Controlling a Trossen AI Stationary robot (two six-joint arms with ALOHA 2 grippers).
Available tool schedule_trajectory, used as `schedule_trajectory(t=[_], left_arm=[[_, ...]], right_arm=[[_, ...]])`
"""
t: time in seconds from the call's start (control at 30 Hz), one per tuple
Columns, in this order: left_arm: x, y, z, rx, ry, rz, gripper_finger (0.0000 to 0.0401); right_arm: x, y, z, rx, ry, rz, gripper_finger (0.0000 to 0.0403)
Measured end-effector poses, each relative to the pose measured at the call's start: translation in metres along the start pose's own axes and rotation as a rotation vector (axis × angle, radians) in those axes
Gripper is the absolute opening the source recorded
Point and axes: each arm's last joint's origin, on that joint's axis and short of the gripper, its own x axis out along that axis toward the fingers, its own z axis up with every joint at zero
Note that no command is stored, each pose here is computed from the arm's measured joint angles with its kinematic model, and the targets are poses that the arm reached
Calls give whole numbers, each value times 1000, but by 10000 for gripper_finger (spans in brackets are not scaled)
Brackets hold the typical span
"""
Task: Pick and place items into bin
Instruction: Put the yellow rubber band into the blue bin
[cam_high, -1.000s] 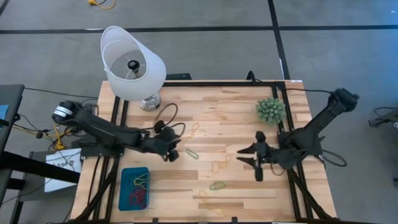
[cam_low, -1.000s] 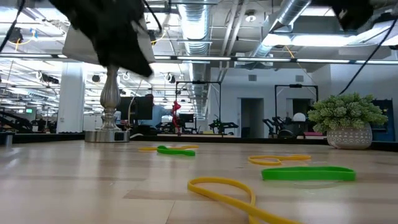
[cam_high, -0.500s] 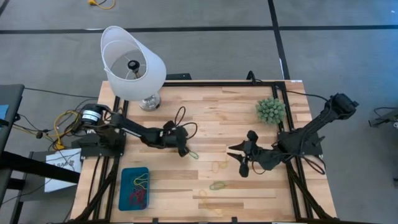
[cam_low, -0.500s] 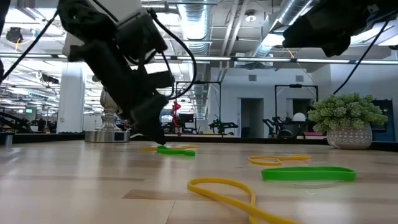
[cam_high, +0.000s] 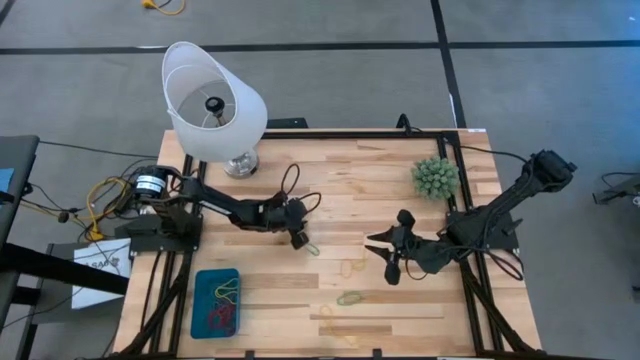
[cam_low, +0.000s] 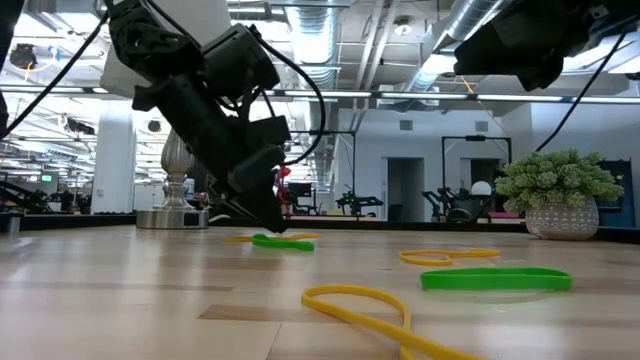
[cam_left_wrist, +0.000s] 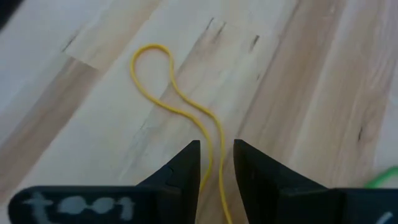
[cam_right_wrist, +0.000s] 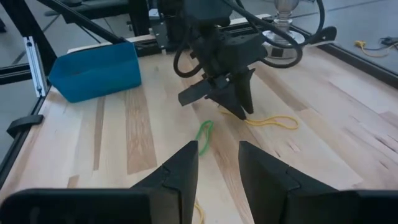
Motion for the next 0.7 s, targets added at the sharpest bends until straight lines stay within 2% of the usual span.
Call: schedule_trajectory(t=[0.13, 0.4, 0.7], left_arm=[[0, 1, 0, -1, -11, 26, 87], [1, 1, 0, -32, -1, 8, 87], [16, 0, -8, -36, -7, 58, 87]], right_arm=[[0, 0, 0, 2, -2, 1, 109], [0, 0, 0, 2, -2, 1, 109], [0, 1, 1, 10, -8, 6, 109]])
